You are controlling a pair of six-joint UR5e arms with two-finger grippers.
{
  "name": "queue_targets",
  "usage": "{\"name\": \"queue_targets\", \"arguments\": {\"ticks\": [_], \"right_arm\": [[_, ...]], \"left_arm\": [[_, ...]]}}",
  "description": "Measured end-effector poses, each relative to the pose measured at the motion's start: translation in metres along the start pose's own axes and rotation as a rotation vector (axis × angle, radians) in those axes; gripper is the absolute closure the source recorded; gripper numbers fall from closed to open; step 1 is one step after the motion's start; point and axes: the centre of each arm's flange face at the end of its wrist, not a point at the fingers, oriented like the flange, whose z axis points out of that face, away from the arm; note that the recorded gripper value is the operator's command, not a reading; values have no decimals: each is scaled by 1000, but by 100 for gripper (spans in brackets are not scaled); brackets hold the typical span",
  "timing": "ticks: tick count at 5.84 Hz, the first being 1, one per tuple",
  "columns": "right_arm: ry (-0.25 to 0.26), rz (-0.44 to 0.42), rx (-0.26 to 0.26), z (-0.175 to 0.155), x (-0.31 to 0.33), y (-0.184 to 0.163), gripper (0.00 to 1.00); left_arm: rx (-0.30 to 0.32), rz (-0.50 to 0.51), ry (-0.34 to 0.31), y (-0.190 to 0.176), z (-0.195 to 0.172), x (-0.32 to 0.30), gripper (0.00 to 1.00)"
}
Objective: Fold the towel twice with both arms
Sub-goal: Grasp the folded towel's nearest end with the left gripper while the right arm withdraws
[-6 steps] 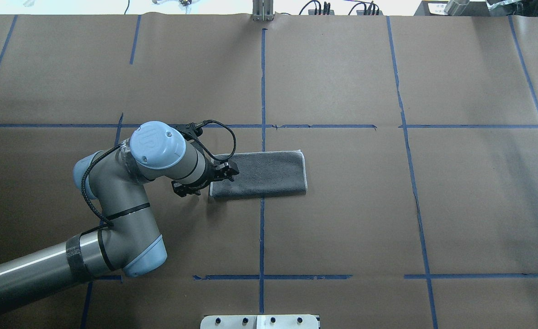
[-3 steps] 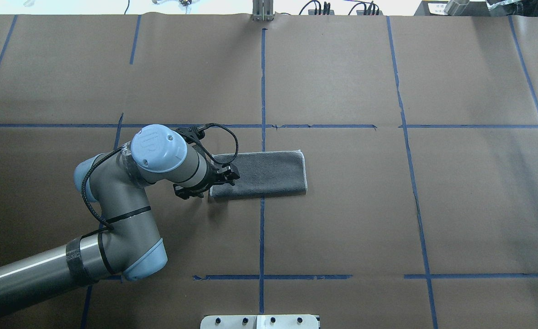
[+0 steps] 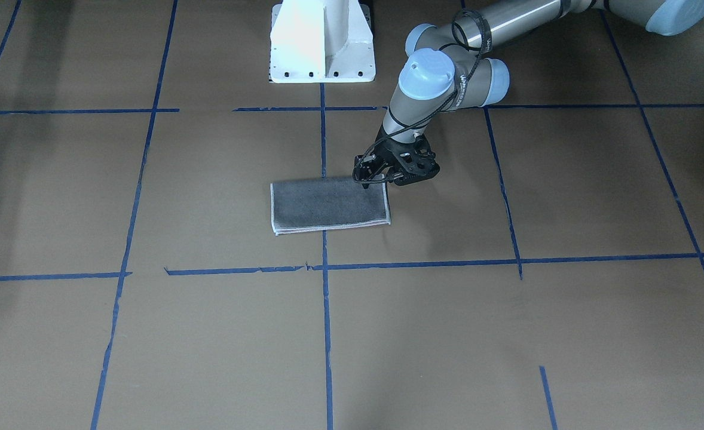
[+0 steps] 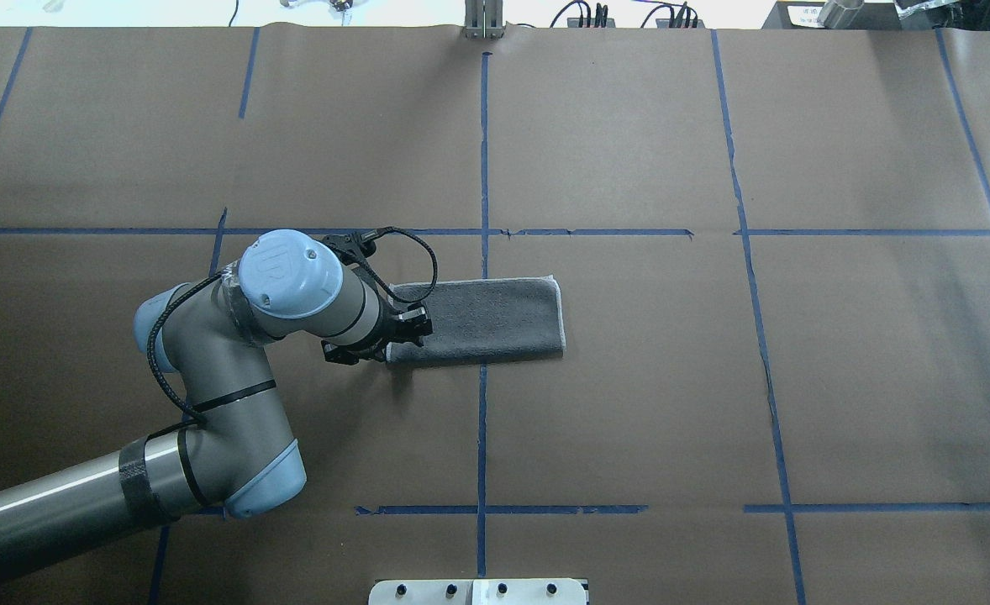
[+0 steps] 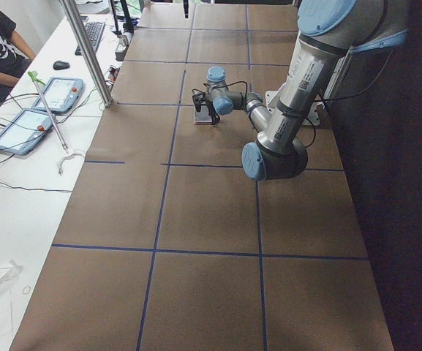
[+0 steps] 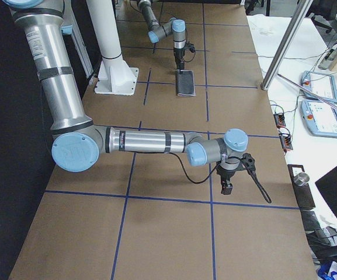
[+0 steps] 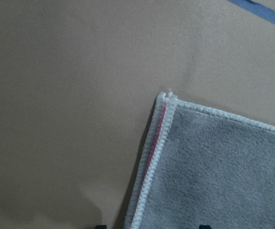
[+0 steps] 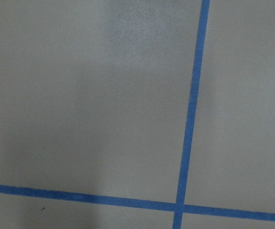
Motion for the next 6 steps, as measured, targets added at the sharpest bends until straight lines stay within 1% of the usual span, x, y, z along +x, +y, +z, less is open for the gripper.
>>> {"name": "queue_targets", "arguments": {"ticks": [1, 3, 4, 5, 6], "right_arm": [[0, 2, 0, -1, 0, -1, 0], [0, 5, 0, -1, 0, -1, 0], [0, 5, 0, -2, 0, -2, 0], [0, 6, 0, -2, 0, -2, 0], [0, 6, 0, -2, 0, -2, 0]], "left_arm": [[0, 0, -1, 0, 0, 0, 53], [1, -2, -2, 0, 0, 0, 62], [1, -2, -2, 0, 0, 0, 67], [-1, -1, -1, 1, -1, 2, 85], [-3, -1, 1, 1, -2, 4, 93]]}}
